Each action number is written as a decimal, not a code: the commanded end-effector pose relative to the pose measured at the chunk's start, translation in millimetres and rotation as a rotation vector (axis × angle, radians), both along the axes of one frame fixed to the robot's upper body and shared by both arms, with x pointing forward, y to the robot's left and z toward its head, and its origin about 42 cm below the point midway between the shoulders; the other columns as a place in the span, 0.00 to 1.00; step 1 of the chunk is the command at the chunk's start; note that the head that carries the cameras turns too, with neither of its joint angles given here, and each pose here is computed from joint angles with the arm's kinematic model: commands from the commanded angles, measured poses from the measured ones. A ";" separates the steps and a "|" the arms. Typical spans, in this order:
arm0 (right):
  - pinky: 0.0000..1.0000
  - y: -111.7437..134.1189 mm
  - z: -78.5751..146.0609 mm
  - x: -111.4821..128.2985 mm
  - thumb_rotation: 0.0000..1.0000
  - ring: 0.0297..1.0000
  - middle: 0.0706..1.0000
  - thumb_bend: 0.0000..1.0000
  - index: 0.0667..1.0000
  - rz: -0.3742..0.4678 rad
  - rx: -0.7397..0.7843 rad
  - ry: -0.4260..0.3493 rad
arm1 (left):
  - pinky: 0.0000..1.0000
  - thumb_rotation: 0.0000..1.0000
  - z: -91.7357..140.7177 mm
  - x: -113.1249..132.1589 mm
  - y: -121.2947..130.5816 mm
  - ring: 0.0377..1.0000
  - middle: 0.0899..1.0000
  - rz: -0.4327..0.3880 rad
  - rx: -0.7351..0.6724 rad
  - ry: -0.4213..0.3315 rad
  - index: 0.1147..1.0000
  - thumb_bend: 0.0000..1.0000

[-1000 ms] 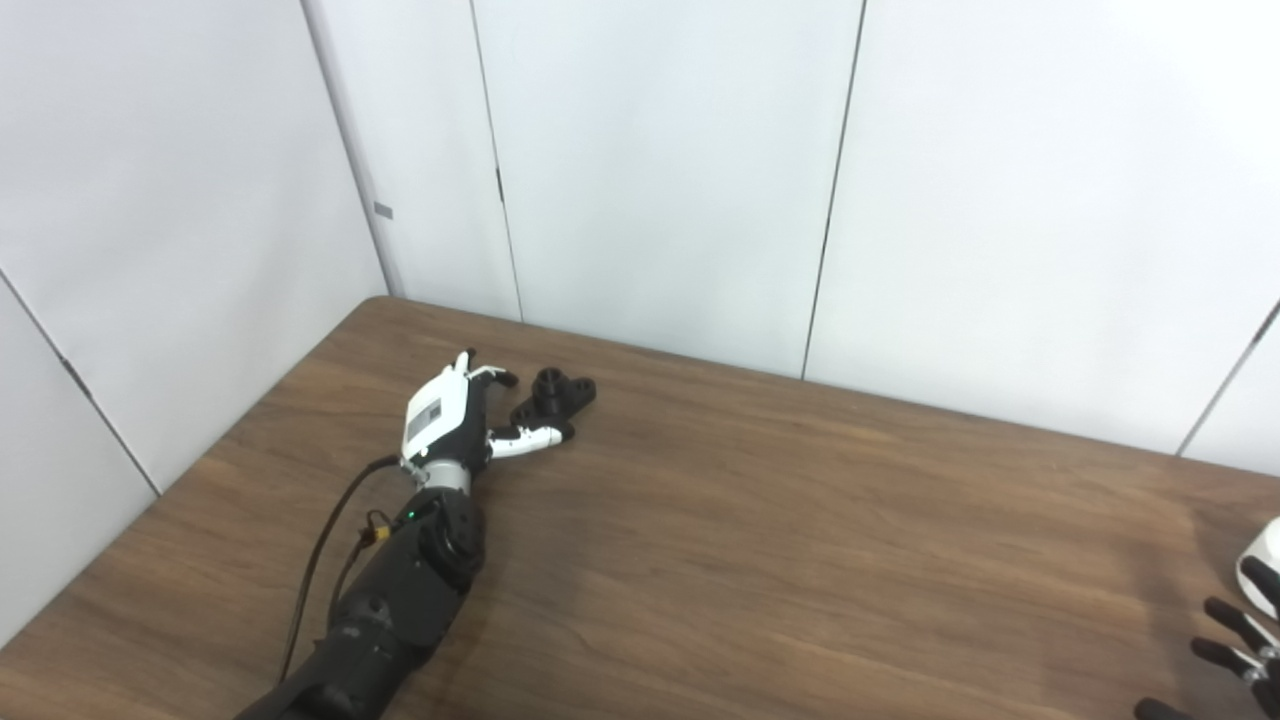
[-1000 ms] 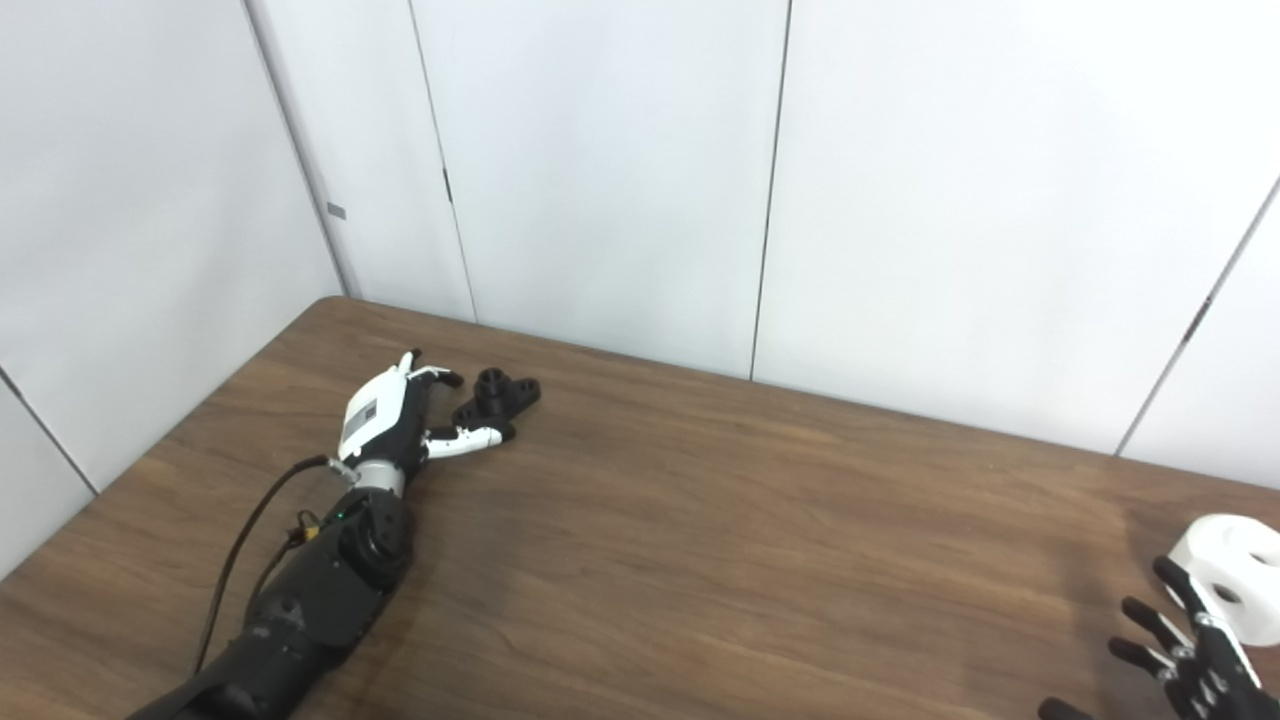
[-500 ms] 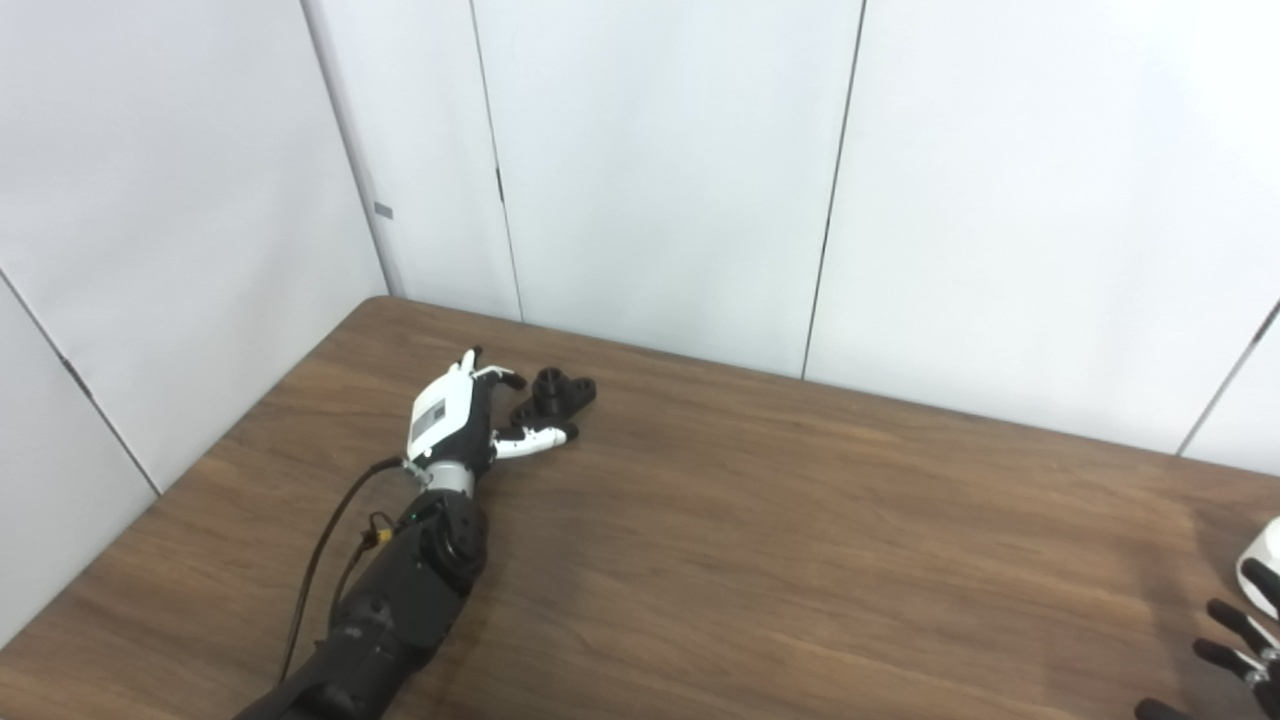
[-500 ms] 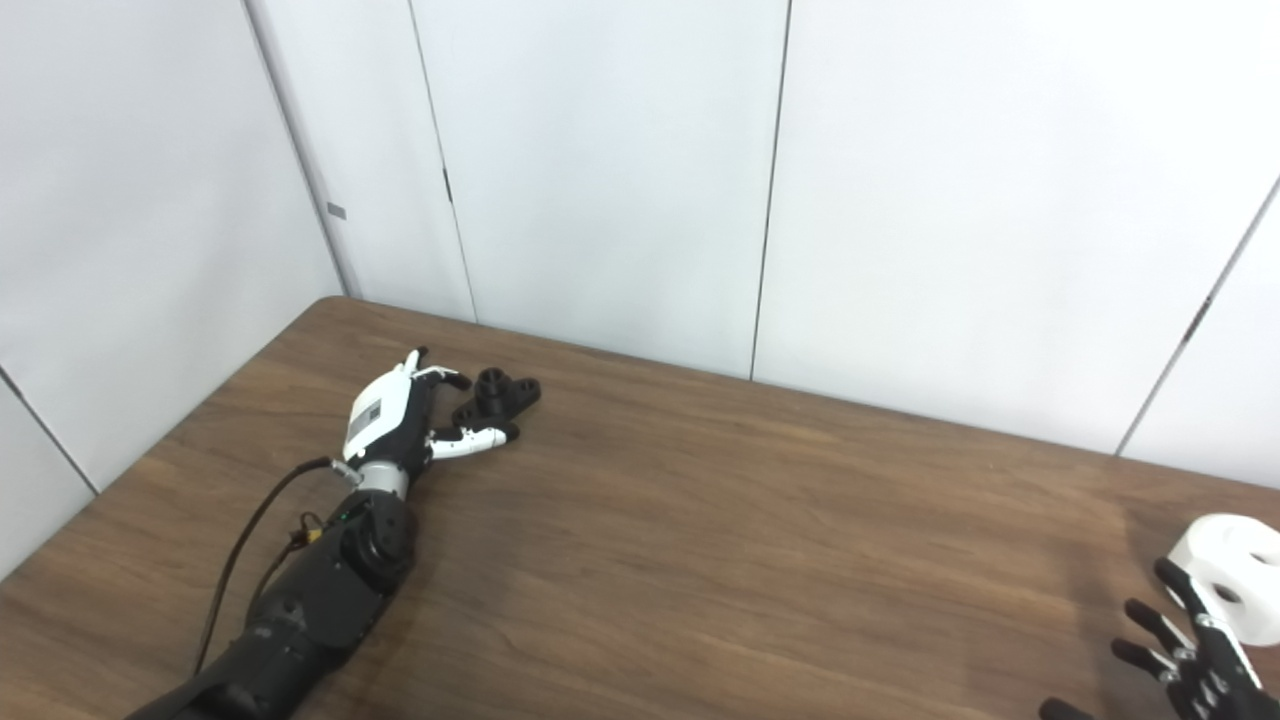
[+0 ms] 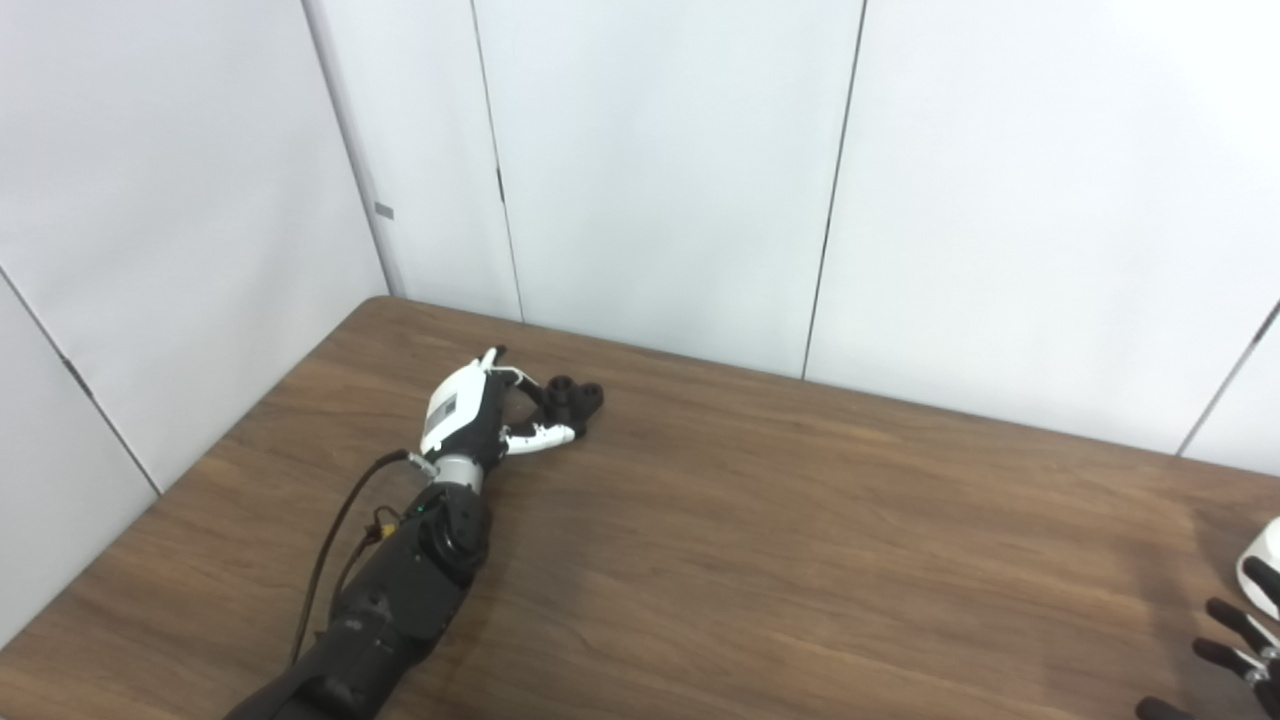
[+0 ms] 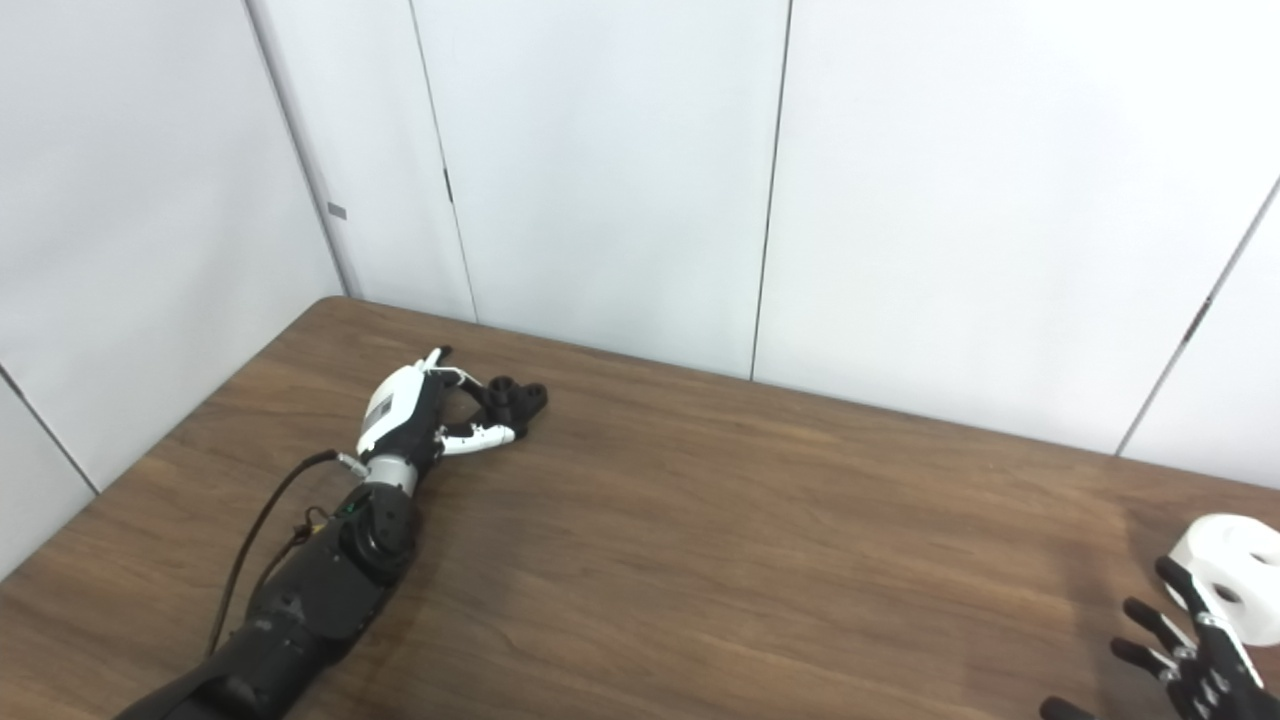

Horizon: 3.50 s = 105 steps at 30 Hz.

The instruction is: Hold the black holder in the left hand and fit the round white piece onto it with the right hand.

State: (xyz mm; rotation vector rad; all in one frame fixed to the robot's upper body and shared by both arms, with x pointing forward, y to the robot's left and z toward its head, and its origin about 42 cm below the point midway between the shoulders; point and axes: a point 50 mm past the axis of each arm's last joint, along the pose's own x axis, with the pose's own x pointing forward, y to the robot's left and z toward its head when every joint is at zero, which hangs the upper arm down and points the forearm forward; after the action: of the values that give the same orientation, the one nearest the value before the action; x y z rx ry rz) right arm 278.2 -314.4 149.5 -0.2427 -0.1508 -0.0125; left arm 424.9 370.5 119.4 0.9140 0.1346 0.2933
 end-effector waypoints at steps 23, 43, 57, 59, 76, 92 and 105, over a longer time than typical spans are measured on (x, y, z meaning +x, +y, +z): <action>0.72 4.7 23.3 6.9 0.10 0.83 0.96 0.72 0.89 0.002 -0.006 -0.101 | 1.00 0.06 -26.0 -24.1 -38.6 1.00 0.97 -0.370 -0.027 0.098 0.42 0.52; 0.62 14.8 30.3 9.7 0.13 0.78 0.93 0.78 0.86 -0.013 -0.019 -0.092 | 1.00 0.06 -16.0 -63.7 -144.9 1.00 0.98 -0.762 -0.063 0.156 0.42 0.52; 0.65 32.9 41.3 11.8 0.10 0.79 0.94 0.73 0.88 0.030 -0.044 -0.133 | 1.00 0.06 -26.8 -76.6 -201.0 1.00 0.97 -0.945 -0.040 0.168 0.42 0.52; 0.66 35.2 42.1 12.5 0.08 0.80 0.94 0.72 0.88 0.036 -0.032 -0.134 | 1.00 0.06 -29.7 -77.6 -205.8 1.00 0.96 -0.955 -0.033 0.167 0.42 0.52; 0.61 42.2 59.6 22.8 0.10 0.79 0.93 0.73 0.88 0.029 -0.079 -0.137 | 1.00 0.06 -55.1 -74.2 -209.0 1.00 0.95 -0.976 0.079 0.264 0.42 0.52; 0.72 40.4 138.9 83.8 0.19 0.89 0.95 0.79 0.84 -0.295 -1.155 -0.119 | 1.00 0.06 -72.1 -67.9 -163.9 1.00 0.95 -0.952 0.105 0.260 0.42 0.52; 0.76 -10.7 208.7 132.9 0.35 0.92 0.99 0.87 0.87 -0.456 -1.355 0.015 | 1.00 0.05 -80.1 -69.5 -147.1 1.00 0.93 -0.952 0.076 0.255 0.42 0.52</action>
State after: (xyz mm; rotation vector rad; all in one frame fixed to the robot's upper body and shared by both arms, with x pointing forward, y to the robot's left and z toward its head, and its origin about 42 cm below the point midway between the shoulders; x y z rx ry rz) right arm 407.1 -320.1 319.9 -1.6061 0.0006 -0.2745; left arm 387.6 183.8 99.5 0.9054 -0.3466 -0.6511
